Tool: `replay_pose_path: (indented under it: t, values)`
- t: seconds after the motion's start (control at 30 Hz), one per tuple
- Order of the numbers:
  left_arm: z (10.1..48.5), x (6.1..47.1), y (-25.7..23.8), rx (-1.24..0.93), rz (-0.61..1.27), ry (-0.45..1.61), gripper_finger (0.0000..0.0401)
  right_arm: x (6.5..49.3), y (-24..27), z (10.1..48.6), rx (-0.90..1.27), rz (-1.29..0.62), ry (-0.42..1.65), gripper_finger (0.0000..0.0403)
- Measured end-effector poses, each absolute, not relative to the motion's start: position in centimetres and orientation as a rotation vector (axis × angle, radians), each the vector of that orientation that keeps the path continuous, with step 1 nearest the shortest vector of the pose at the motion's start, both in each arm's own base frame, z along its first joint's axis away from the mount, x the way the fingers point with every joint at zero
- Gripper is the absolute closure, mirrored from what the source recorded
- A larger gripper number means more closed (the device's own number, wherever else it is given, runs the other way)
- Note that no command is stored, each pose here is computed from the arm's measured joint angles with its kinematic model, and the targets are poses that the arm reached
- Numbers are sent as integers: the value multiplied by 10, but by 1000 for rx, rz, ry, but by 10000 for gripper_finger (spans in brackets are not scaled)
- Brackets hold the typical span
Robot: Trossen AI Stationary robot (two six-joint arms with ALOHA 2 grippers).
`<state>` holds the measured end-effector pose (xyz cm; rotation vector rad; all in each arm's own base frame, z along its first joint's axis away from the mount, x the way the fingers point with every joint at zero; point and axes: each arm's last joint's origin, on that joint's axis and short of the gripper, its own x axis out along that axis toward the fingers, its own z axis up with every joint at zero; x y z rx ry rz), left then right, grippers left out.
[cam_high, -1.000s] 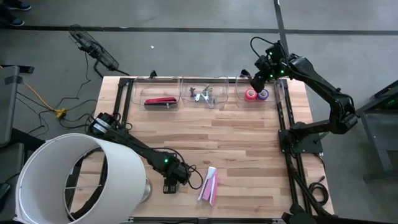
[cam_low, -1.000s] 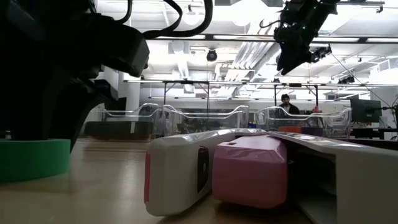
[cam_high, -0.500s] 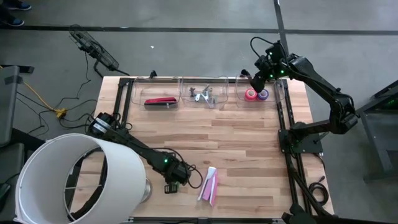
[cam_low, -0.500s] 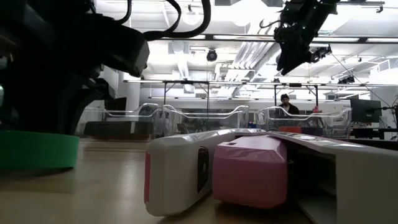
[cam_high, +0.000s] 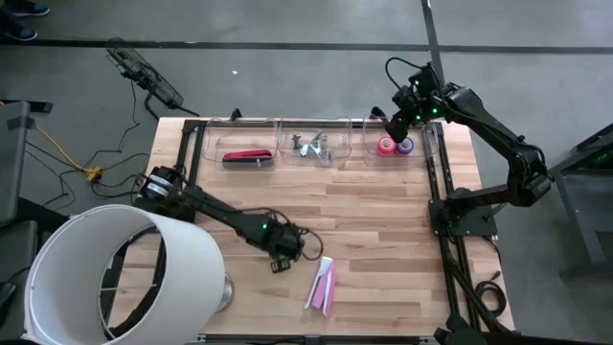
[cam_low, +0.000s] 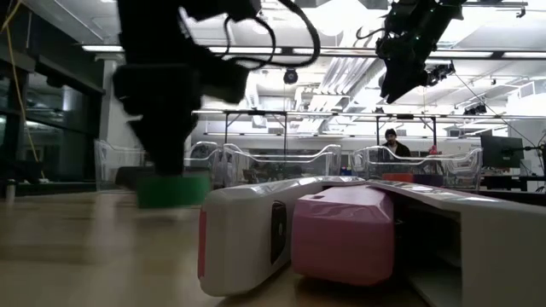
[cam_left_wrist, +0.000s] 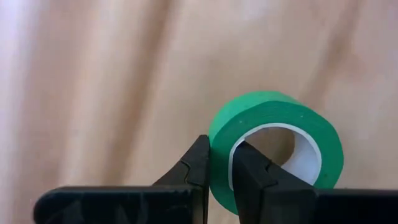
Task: Pick and place Stapler, Stapler remover, tape
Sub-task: Put the green tape into the right transparent bin
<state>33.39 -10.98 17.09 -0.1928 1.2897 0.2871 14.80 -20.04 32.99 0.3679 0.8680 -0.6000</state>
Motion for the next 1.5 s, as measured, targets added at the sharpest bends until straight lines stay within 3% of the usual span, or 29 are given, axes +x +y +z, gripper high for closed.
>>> replay_pose_path:
  t: [0.5, 0.77, 1.27, 1.5]
  values:
    - [228, 353, -32, -224, 658, 835, 368, 148, -200, 330, 361, -595, 868, 192]
    - [252, 371, 17, -341, 776, 527, 368, 158, -193, 332, 321, -345, 787, 192]
    - [288, 385, 84, -247, 668, 195, 368, 194, -165, 288, 289, 109, 619, 192]
    - [295, 384, 102, -201, 592, 145, 368, 209, -155, 287, 237, 209, 535, 192]
